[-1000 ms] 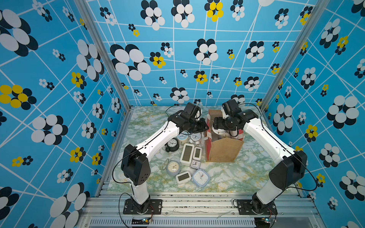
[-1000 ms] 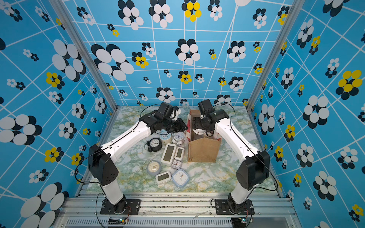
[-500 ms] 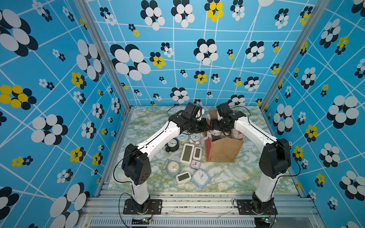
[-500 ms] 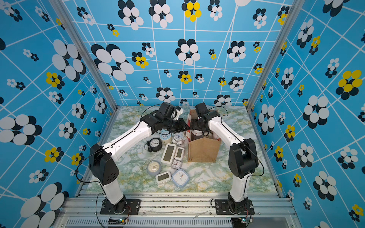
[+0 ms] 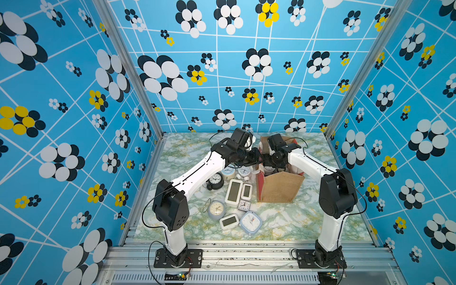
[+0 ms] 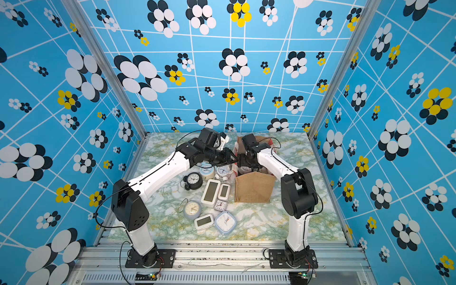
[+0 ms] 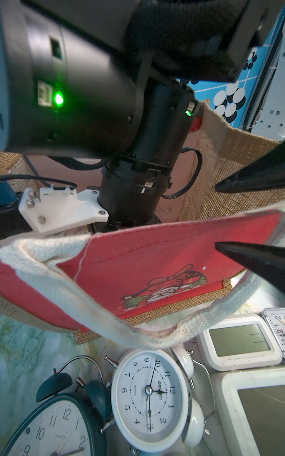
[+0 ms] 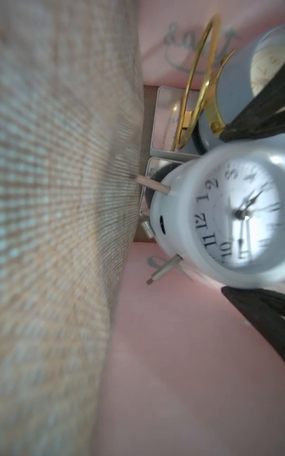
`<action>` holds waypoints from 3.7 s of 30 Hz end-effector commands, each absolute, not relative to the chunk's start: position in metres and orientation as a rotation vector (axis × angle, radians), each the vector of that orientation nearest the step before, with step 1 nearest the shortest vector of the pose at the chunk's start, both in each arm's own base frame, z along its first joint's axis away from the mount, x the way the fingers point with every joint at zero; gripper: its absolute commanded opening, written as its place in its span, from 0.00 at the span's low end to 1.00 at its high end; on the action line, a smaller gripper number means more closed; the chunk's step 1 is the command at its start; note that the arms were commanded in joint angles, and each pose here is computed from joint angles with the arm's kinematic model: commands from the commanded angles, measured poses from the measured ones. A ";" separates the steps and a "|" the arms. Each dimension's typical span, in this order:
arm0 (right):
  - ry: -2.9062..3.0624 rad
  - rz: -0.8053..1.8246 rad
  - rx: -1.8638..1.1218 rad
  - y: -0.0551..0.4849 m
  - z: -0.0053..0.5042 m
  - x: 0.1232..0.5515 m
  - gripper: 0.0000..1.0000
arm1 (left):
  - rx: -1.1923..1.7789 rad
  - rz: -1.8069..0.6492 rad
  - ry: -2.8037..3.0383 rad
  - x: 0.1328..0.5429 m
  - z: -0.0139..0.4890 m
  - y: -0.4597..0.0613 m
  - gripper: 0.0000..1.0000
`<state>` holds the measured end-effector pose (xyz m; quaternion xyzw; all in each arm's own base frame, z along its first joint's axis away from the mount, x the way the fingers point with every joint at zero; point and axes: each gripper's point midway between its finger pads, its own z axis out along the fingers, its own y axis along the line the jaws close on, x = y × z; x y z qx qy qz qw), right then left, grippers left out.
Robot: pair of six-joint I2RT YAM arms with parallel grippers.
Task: Put the alarm clock into the canvas bag
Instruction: Place the alarm at the canvas bag, then adjust the canvas bag at the center of the board, then pick up the alarm from the center of the board.
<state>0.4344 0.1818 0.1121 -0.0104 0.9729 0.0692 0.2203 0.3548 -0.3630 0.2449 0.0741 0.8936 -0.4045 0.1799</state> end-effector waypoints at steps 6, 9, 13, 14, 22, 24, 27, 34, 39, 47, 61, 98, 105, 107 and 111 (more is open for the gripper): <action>2.518 0.195 -0.025 0.162 0.221 0.418 0.94 | 0.242 -1.114 2.564 0.360 0.234 -0.366 0.34; 2.491 0.152 -0.022 0.147 0.245 0.404 0.91 | 0.247 -1.116 2.561 0.362 0.235 -0.367 0.31; 2.458 0.076 0.039 0.114 0.271 0.387 0.86 | 0.256 -1.113 2.558 0.364 0.237 -0.368 0.24; 2.449 0.050 0.060 0.102 0.276 0.382 0.84 | 0.258 -1.114 2.560 0.364 0.236 -0.369 0.20; 2.519 0.123 0.185 0.054 0.246 0.359 0.66 | 0.269 -1.126 2.563 0.362 0.238 -0.371 0.11; 2.529 0.188 0.176 0.058 0.239 0.361 0.58 | 0.272 -1.132 2.560 0.361 0.239 -0.371 0.08; 2.539 0.246 0.173 0.061 0.233 0.363 0.39 | 0.278 -1.144 2.559 0.360 0.241 -0.372 0.05; 2.543 0.262 0.181 0.061 0.237 0.354 0.00 | 0.301 -1.176 2.539 0.354 0.252 -0.375 0.00; 2.548 0.268 0.195 0.059 0.248 0.334 0.00 | 0.314 -1.183 2.544 0.345 0.258 -0.375 0.00; 2.574 0.262 0.207 0.055 0.245 0.310 0.00 | 0.324 -1.159 2.560 0.333 0.261 -0.373 0.00; 2.583 0.232 0.200 0.054 0.231 0.321 0.00 | 0.290 -1.102 2.569 0.318 0.265 -0.357 0.00; 2.637 0.168 0.194 0.048 0.223 0.328 0.36 | 0.295 -0.570 2.618 0.462 0.195 -0.285 0.77; 2.653 0.153 0.190 0.047 0.219 0.326 0.36 | 0.377 -0.485 2.650 0.485 0.156 -0.283 0.93; 2.656 0.153 0.192 0.047 0.219 0.326 0.36 | 0.396 -0.461 2.657 0.490 0.146 -0.282 0.92; 2.656 0.153 0.195 0.047 0.219 0.326 0.36 | 0.446 -0.440 2.653 0.498 0.127 -0.285 0.91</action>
